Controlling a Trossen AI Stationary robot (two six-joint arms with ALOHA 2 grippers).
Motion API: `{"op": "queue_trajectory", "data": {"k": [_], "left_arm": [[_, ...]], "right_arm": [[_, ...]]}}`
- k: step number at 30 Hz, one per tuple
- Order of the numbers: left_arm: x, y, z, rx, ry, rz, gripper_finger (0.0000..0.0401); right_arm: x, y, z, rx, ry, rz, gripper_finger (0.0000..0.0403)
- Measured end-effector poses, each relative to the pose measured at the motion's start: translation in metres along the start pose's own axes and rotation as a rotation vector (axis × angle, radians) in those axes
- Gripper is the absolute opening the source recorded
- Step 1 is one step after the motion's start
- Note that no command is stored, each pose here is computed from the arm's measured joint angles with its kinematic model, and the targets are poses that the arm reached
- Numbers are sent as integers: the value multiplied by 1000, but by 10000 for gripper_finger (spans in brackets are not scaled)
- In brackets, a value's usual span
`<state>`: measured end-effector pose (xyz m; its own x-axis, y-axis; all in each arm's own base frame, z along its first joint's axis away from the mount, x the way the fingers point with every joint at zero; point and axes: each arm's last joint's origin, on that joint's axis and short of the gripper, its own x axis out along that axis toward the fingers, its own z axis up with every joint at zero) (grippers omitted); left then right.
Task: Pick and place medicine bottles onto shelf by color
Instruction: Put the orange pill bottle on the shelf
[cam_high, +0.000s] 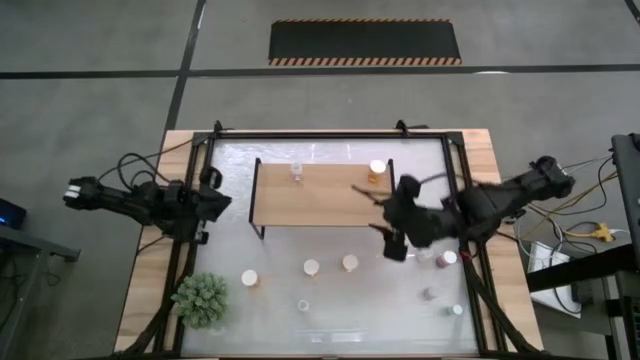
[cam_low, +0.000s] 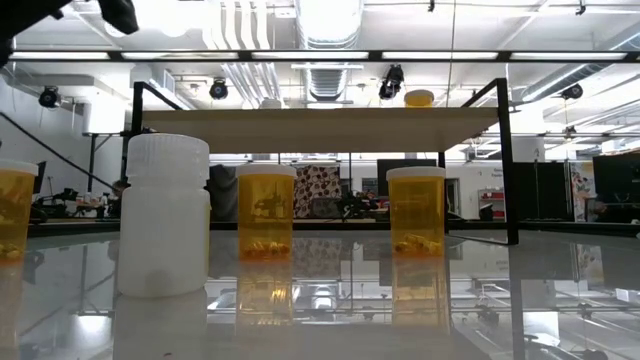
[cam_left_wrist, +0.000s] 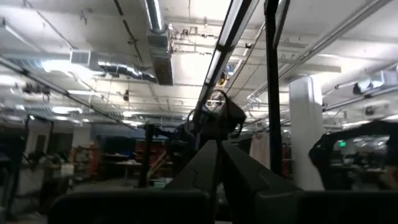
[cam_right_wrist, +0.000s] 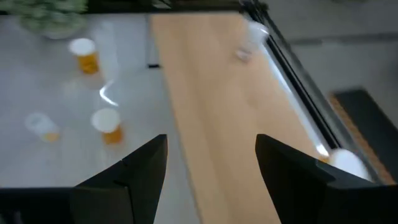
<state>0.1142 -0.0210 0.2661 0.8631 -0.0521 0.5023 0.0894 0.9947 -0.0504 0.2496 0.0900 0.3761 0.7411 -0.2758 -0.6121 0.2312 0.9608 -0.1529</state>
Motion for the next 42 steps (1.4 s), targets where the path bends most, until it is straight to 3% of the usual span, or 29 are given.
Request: {"op": "queue_trajectory", "data": {"k": [5, 12, 19, 27, 30, 35, 39, 42], "left_arm": [[22, -3, 5, -91, 16, -4, 5], [58, -17, 23, -122, 22, -54, 5], [99, -40, 26, -136, 150, -86, 5], [145, -71, 18, -85, 364, 7, 5], [162, -77, 11, -55, 431, 26, 5], [183, -82, 7, 40, 518, 50, 5], [192, -81, -7, 179, 557, 123, 5], [197, -75, -18, 240, 583, 159, 5]], "right_arm": [[8, 27, -38, -113, -154, 114, 231], [9, 42, -80, -219, -361, 233, 219], [5, 47, -112, -299, -560, 294, 210], [2, 39, -140, -323, -606, 340, 183], [-1, 32, -139, -235, -610, 249, 161], [-5, 9, -123, -49, -600, -109, 95], [-10, -9, -104, -34, -566, -177, 24], [-11, -24, -91, -16, -485, -238, 13]]}}
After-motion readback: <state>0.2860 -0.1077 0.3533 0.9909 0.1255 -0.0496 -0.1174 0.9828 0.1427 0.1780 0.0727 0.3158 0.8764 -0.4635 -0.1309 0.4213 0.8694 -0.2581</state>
